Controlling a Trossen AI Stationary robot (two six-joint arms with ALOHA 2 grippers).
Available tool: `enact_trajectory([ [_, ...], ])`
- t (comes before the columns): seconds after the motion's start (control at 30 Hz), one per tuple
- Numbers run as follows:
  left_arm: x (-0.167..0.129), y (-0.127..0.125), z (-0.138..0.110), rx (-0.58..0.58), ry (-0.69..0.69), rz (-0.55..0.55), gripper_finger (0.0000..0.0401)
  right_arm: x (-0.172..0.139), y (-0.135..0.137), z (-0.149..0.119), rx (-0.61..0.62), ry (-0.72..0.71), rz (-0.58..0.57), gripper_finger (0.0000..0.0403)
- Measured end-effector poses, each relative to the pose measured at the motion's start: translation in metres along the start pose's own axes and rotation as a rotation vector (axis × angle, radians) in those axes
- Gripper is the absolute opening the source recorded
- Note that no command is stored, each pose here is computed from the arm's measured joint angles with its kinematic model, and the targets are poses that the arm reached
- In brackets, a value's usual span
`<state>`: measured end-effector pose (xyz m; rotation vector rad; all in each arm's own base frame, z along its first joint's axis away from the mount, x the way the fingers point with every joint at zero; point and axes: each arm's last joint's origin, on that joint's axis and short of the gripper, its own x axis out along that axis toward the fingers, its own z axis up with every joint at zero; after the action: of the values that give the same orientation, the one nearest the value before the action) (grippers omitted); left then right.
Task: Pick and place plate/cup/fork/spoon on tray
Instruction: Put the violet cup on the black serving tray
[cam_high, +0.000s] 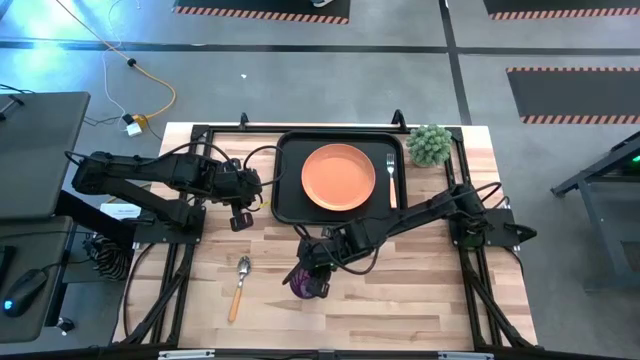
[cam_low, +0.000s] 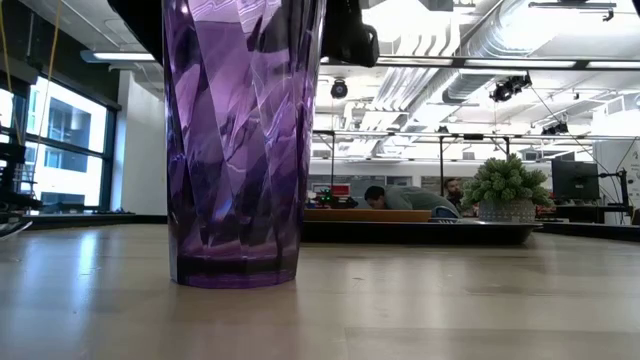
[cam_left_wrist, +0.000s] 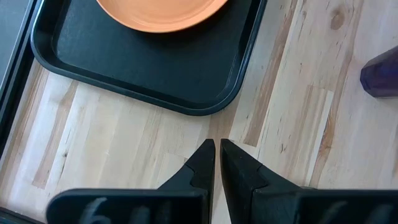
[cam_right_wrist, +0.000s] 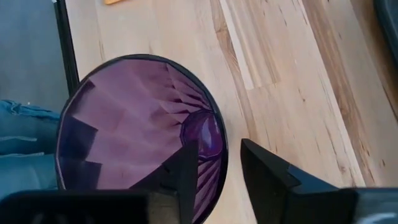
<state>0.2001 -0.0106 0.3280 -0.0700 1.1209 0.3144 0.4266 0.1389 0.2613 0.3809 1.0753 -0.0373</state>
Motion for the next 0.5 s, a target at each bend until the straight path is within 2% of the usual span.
enact_trajectory([
  [0.27,0.0000,0.0000,0.0000,0.000,0.000,0.000,0.0016,-0.0001,-0.0009,-0.0004,0.000,0.002,-0.012,0.0012],
  [0.5,0.0000,0.0001,0.0000,0.001,0.000,0.001,0.0016,-0.0005,-0.0067,0.0036,0.059,-0.005,-0.021,0.0005],
])
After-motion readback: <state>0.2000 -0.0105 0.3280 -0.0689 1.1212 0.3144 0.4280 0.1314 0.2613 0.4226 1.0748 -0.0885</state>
